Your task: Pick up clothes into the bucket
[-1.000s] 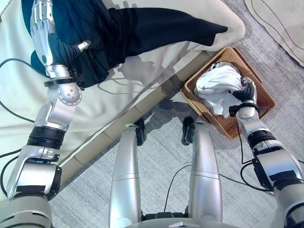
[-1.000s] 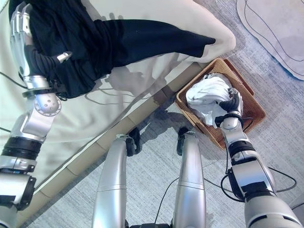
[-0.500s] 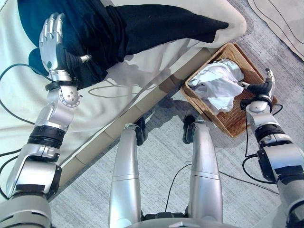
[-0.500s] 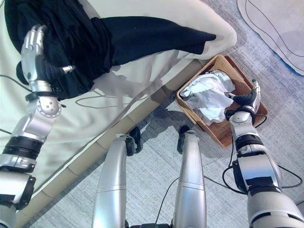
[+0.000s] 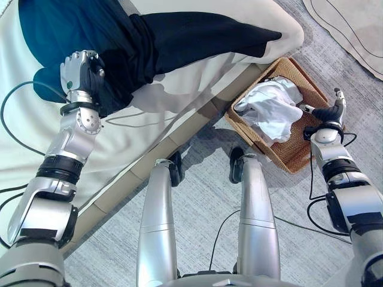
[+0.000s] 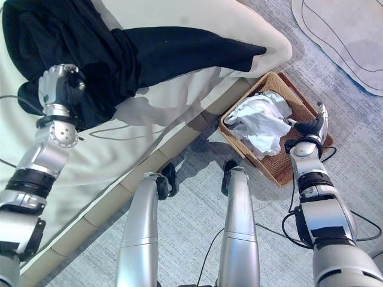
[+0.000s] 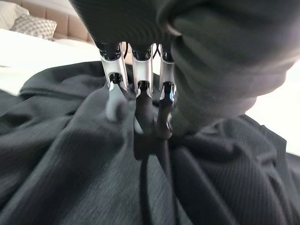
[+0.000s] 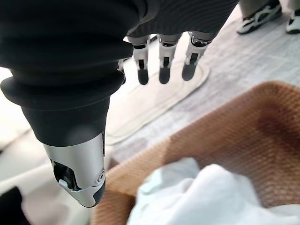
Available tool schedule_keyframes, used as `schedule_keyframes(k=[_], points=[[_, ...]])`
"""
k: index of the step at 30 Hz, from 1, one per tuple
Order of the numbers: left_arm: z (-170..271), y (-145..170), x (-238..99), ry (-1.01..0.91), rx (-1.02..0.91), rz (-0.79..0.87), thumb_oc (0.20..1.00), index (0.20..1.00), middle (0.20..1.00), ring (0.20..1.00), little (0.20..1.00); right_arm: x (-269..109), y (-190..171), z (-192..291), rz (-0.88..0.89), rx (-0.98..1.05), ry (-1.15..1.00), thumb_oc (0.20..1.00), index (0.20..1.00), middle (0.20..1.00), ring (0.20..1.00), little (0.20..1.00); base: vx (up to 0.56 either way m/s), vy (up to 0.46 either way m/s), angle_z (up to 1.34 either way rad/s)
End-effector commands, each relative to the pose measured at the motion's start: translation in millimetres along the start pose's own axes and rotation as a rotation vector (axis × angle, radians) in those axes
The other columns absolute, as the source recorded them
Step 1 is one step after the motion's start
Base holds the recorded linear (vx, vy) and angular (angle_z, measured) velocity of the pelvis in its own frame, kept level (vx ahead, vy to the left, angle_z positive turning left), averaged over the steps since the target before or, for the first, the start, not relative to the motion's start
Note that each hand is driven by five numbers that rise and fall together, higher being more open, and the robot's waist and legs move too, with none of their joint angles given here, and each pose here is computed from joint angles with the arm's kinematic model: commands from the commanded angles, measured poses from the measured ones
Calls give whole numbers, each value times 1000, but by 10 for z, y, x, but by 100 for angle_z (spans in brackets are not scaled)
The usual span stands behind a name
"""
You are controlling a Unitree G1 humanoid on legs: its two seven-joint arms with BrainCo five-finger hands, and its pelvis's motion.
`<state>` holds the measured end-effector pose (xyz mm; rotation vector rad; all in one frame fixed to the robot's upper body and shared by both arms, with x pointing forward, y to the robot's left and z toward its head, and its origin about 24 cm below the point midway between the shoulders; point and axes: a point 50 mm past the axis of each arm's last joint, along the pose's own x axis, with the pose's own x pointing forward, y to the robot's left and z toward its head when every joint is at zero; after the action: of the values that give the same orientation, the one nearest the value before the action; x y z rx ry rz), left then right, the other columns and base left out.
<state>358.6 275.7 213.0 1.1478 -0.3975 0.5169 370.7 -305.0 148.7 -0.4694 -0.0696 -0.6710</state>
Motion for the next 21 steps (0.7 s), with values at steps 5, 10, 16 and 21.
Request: schedule_keyframes(k=[5,10,16,21], points=[[-149,3,-243,4,-4,60,200,200,200,200,200,-246,107,73,8,89,-163,1000,1000,1000,1000,1000,-1,-4,-3],[-4,-102,-411,-67,-83,45,200,200,200,200,200,-401,156,343,62,149,-336,1000,1000,1000,1000,1000,0,0,0],[67,-152,-552,-111,-127,32,200,200,200,200,200,-518,231,439,108,200,-397,1000,1000,1000,1000,1000,-37,-12,1],[-25,-110,-505,-81,-59,95,1000,1000,1000,1000,1000,-548,292,446,126,191,-406,1000,1000,1000,1000,1000,26,-12,2]])
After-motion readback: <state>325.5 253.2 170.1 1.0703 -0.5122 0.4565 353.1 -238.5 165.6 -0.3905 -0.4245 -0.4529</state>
